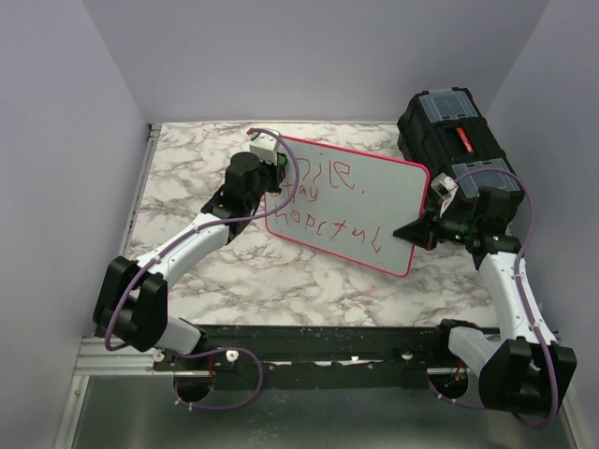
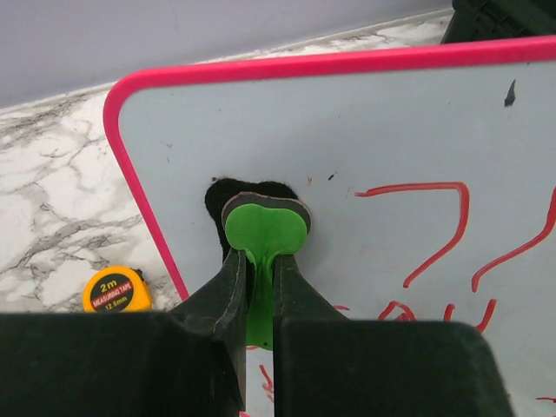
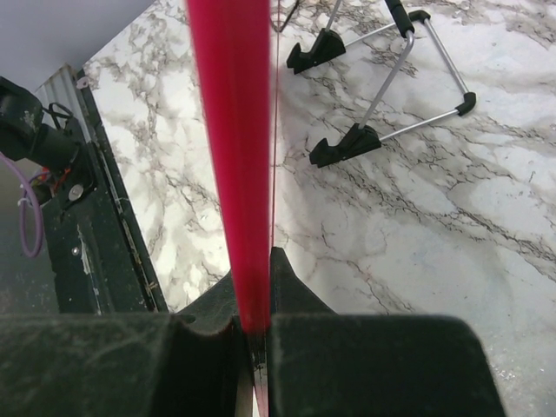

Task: Erase the whiteboard
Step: Erase the whiteboard using the whiteboard eraser.

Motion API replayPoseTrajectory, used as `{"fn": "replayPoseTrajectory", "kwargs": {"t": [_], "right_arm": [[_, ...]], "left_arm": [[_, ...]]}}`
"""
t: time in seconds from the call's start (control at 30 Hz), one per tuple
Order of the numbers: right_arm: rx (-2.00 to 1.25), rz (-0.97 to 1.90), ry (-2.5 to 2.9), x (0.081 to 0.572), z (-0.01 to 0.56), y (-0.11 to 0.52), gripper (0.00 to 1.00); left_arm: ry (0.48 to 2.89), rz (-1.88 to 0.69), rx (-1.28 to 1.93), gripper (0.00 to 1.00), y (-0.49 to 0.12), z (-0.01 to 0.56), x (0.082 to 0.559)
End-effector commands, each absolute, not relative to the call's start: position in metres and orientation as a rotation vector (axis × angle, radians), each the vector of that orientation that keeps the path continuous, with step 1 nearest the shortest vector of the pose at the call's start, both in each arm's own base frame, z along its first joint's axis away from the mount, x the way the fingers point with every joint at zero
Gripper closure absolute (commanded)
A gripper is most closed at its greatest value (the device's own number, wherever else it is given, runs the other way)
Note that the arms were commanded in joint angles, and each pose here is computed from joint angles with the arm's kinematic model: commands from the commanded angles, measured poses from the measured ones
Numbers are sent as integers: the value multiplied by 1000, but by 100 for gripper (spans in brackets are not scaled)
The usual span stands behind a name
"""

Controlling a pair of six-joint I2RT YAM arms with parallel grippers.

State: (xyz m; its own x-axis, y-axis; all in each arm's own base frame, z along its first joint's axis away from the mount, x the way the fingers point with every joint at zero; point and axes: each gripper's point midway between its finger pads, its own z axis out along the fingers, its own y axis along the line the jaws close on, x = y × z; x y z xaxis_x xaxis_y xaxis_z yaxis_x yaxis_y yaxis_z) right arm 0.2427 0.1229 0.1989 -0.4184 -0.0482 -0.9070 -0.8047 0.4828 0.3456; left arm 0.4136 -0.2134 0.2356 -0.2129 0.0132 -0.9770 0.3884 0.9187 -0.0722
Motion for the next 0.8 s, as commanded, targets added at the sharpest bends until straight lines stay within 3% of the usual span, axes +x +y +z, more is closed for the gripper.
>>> {"fn": "replayPoseTrajectory", "kwargs": {"t": [0.0, 0.4, 0.77], "right_arm": [[-811, 962, 1717, 249, 208, 123, 99], [-811, 958, 1718, 249, 208, 123, 99], [-813, 956, 1716, 248, 208, 123, 99]], "left_arm": [[1775, -388, 330, 100, -220, 226, 407], [1679, -533, 439, 100, -261, 253, 388], [1713, -466, 293, 100, -222, 251, 413]]}}
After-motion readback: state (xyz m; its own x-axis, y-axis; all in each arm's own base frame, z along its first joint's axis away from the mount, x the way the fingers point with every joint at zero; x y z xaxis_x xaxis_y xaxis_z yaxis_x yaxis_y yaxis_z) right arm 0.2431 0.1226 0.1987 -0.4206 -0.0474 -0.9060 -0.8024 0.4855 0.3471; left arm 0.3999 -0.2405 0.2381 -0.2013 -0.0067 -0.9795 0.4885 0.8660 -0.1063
